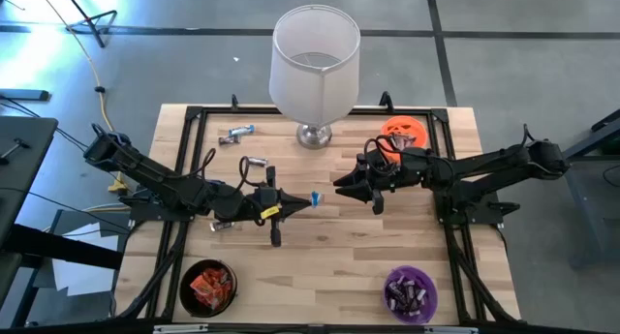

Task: Sort candy
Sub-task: Put the white chocolate bar into the orange bucket

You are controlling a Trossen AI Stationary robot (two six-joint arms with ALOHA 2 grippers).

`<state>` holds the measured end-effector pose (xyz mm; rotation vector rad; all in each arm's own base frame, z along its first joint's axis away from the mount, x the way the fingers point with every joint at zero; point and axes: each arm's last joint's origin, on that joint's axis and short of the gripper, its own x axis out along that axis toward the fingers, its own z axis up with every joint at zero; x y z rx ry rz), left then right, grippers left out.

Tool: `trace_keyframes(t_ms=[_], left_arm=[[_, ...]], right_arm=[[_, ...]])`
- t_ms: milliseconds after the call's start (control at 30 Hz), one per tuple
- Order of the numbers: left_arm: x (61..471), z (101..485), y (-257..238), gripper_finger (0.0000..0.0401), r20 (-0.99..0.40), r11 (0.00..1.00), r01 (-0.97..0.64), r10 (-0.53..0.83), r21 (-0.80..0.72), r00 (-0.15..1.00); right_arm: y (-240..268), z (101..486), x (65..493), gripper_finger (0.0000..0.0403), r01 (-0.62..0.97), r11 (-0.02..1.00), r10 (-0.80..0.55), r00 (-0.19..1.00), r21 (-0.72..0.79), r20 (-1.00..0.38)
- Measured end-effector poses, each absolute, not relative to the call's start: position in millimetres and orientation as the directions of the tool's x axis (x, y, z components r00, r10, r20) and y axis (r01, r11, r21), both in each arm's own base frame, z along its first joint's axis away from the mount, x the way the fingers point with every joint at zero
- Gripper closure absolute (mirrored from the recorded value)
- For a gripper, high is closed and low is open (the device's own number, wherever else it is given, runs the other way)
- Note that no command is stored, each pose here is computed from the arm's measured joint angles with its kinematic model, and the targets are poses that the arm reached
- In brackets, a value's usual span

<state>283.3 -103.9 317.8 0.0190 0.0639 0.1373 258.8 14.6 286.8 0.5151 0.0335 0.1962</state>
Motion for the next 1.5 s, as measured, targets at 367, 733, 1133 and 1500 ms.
trace_keyframes(t_ms=[367,733,1133,1500], left_arm=[[282.8,317.9,-105.3,0.0401,-0.062,0.991,-0.131,0.133,0.032,0.989],[282.5,318.0,-105.8,0.0401,-0.061,0.991,-0.13,0.131,0.023,0.989],[282.6,318.0,-105.8,0.0401,-0.061,0.991,-0.13,0.132,0.023,0.989],[279.2,289.1,-105.4,0.0401,-0.315,0.989,-0.137,0.112,-0.059,0.942]], right_arm=[[14.6,285.4,258.7,0.0279,-0.17,0.852,0.195,0.981,0.495,0.002],[14.9,284.0,258.7,0.0279,-0.165,0.851,0.197,0.98,0.498,-0.012],[15.4,283.4,258.5,0.0279,-0.184,0.876,0.214,0.977,0.445,-0.018],[23.8,268.0,256.4,0.0279,-0.153,0.894,0.245,0.953,0.421,-0.176]])
